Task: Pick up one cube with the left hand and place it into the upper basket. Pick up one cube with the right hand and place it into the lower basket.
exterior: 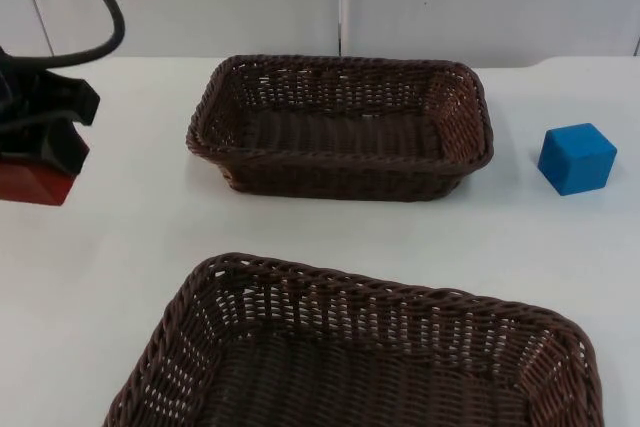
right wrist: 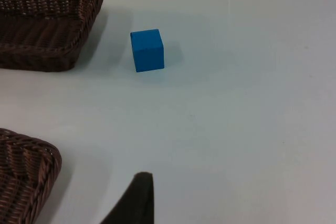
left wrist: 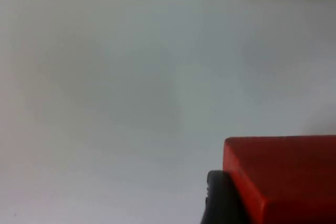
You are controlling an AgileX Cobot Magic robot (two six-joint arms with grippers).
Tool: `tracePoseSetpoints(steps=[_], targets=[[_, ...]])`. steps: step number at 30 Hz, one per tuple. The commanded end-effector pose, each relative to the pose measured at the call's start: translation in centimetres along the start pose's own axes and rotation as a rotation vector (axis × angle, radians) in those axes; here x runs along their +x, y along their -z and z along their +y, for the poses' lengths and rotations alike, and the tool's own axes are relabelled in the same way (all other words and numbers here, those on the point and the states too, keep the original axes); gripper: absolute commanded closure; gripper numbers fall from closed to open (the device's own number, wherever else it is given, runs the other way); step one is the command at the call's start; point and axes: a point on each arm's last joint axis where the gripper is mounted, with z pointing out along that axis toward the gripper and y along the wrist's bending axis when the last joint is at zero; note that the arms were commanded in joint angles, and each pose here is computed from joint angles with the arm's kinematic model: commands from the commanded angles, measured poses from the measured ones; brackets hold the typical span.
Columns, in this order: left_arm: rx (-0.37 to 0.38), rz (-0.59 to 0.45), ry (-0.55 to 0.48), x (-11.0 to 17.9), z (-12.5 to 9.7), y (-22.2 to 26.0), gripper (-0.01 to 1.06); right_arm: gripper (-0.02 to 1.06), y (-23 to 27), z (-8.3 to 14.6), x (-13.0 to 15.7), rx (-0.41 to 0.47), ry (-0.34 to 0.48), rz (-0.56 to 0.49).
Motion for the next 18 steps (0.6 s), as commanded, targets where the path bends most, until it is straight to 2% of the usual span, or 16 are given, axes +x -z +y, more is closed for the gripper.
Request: tracePoseSetpoints(steps=[1,18], targets=[[0.003,-0.017,-0.004,-0.13,-0.2,0.69,1.05,-0.01,-0.04,0.04,0.09,0.004,0.004,-0.002],[0.01,0.017,-0.013,0.23,-0.27,0.72,1.05,-0.01,-0.04,0.04,0.09,0.004,0.004,-0.002]])
